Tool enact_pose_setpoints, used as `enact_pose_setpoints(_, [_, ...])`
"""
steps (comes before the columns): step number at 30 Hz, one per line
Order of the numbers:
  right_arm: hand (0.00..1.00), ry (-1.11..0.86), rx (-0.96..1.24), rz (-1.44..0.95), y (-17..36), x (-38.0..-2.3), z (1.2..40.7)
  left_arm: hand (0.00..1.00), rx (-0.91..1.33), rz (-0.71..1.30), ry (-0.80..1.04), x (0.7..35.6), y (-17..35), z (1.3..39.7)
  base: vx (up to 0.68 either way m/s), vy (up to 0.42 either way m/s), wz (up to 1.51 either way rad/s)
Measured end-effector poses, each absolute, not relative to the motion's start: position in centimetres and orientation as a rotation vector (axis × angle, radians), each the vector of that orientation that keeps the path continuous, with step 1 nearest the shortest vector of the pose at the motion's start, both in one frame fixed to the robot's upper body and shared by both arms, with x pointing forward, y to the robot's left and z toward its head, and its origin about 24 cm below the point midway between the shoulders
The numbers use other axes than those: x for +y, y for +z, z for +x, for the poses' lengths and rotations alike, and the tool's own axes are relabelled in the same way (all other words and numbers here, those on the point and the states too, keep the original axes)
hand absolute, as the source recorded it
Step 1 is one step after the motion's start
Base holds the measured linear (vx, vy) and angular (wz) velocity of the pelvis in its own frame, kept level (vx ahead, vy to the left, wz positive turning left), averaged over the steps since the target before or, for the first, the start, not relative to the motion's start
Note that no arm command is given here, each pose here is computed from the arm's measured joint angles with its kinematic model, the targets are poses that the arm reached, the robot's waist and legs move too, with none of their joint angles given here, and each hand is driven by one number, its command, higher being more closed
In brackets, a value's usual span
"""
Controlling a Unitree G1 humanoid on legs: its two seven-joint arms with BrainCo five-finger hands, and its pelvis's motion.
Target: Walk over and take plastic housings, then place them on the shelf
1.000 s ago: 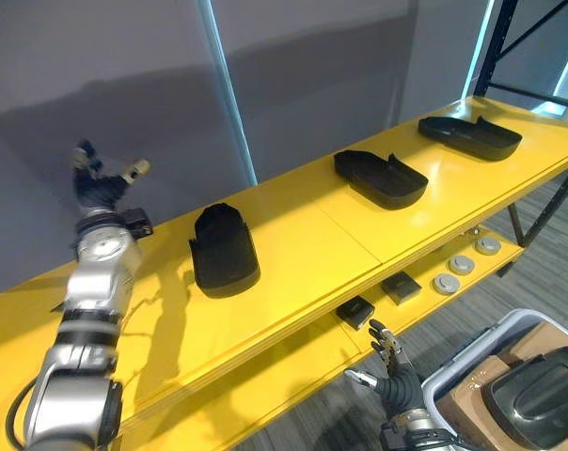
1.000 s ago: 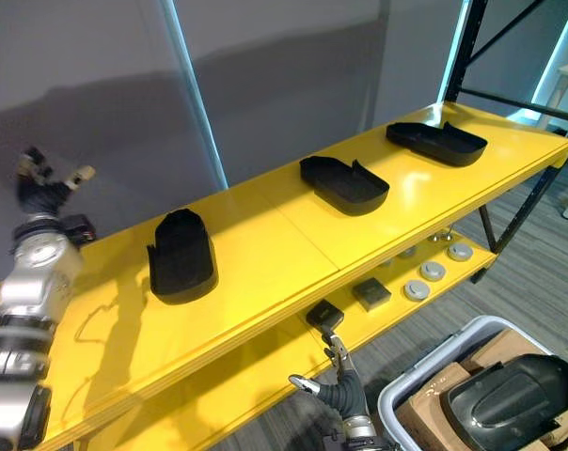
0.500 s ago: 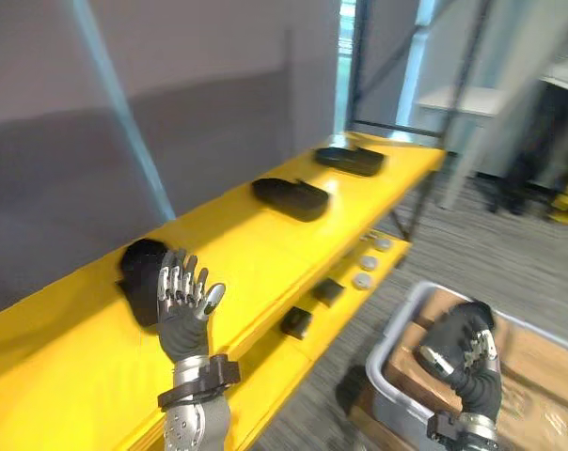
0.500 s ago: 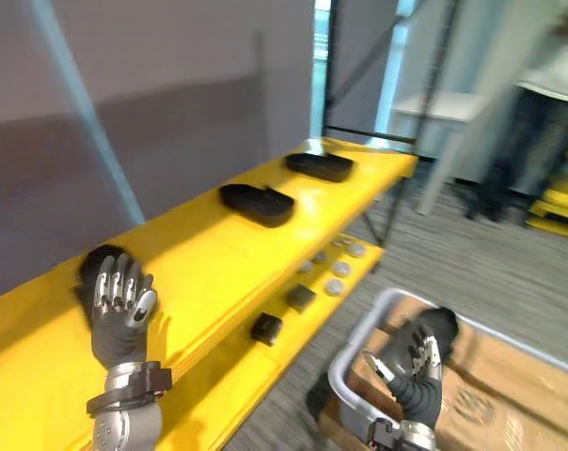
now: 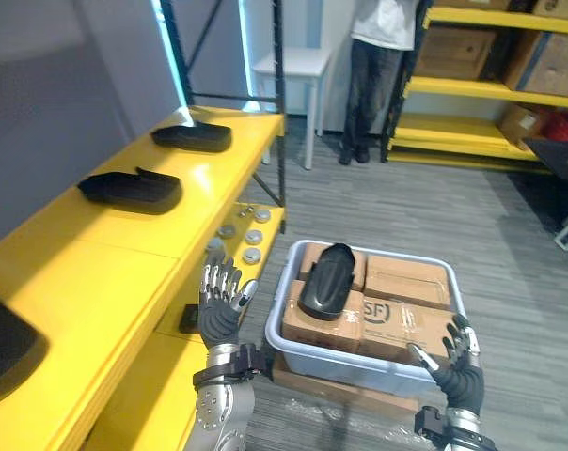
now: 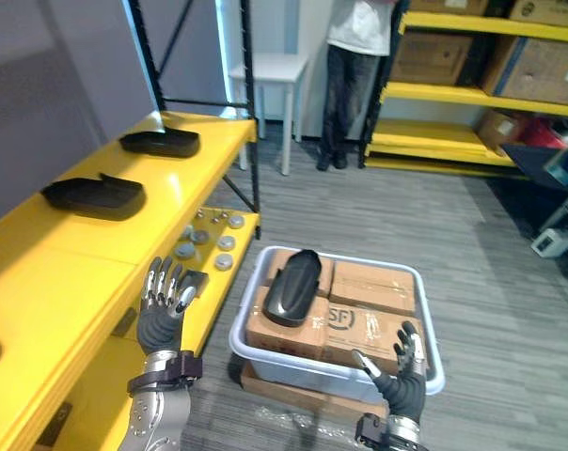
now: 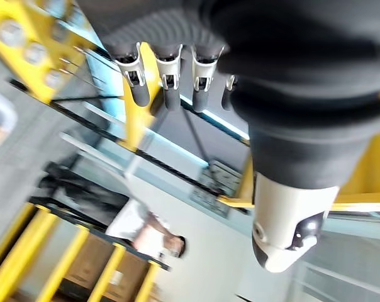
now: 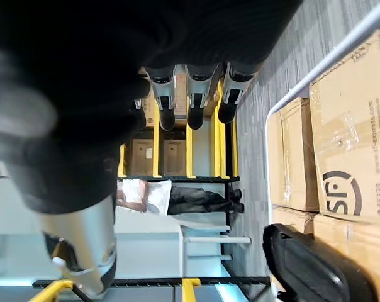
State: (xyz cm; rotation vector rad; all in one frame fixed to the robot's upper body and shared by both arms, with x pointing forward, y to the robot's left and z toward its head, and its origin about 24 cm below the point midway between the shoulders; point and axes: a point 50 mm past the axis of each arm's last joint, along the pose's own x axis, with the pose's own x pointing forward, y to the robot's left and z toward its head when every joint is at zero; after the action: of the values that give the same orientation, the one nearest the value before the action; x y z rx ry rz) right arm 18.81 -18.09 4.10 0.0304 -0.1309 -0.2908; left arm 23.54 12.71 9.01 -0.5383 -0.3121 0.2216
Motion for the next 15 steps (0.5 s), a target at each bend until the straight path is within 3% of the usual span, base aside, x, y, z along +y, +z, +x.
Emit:
enact_pose_setpoints(5, [0.0, -0.262, -0.037, -0.073, 2.2, -19.4, 20.7, 0.0, -0.254, -0.467, 0.245, 12.7, 7.3, 23.7, 0.04, -0.098, -0.35])
enact_pose_setpoints(15, [0.0, -0.379, 0.062, -0.209, 1.4, -22.0, 27.4, 0.0, 0.059, -0.12, 0.159, 13.7, 1.0, 22.2, 0.1, 0.09, -0.02])
